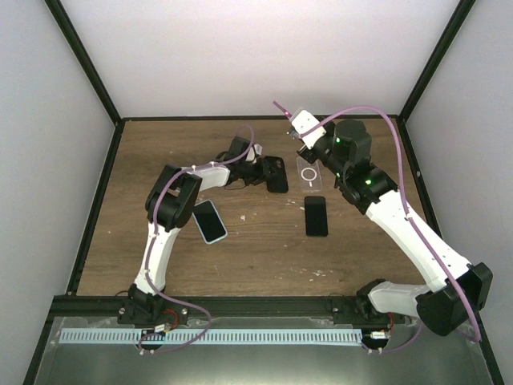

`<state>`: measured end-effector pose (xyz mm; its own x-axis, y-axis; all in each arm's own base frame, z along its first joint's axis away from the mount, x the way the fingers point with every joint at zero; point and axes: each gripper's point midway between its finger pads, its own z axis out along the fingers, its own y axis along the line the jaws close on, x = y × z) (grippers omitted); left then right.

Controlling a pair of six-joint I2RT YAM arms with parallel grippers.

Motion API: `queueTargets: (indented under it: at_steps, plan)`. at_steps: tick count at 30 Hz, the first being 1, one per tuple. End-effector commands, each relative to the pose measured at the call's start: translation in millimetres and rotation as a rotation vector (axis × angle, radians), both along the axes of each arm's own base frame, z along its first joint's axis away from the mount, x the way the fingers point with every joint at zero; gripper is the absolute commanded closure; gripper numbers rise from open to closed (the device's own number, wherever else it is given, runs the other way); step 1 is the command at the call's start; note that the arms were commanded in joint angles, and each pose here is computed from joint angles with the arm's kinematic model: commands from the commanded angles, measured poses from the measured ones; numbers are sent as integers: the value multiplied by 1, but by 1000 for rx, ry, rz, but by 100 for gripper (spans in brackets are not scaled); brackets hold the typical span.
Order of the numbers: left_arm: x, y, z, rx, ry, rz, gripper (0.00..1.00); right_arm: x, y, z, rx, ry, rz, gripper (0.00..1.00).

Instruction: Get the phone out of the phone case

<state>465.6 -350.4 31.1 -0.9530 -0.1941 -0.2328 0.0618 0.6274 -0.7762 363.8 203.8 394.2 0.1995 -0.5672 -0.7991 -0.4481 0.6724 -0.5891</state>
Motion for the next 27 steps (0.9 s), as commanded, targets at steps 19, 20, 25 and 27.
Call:
queueTargets:
  at_steps: [19,20,25,27]
  plan:
    - [-19,61,46,165,-35,118,12,4,0,24,-48,-141,11,99]
    - [-20,65,57,143,-43,120,11,4,2,22,-69,-152,23,99]
    - [-21,94,133,21,-141,116,9,6,10,17,-178,-262,58,99]
    - [-26,107,160,-30,-171,113,9,10,13,16,-210,-297,63,99]
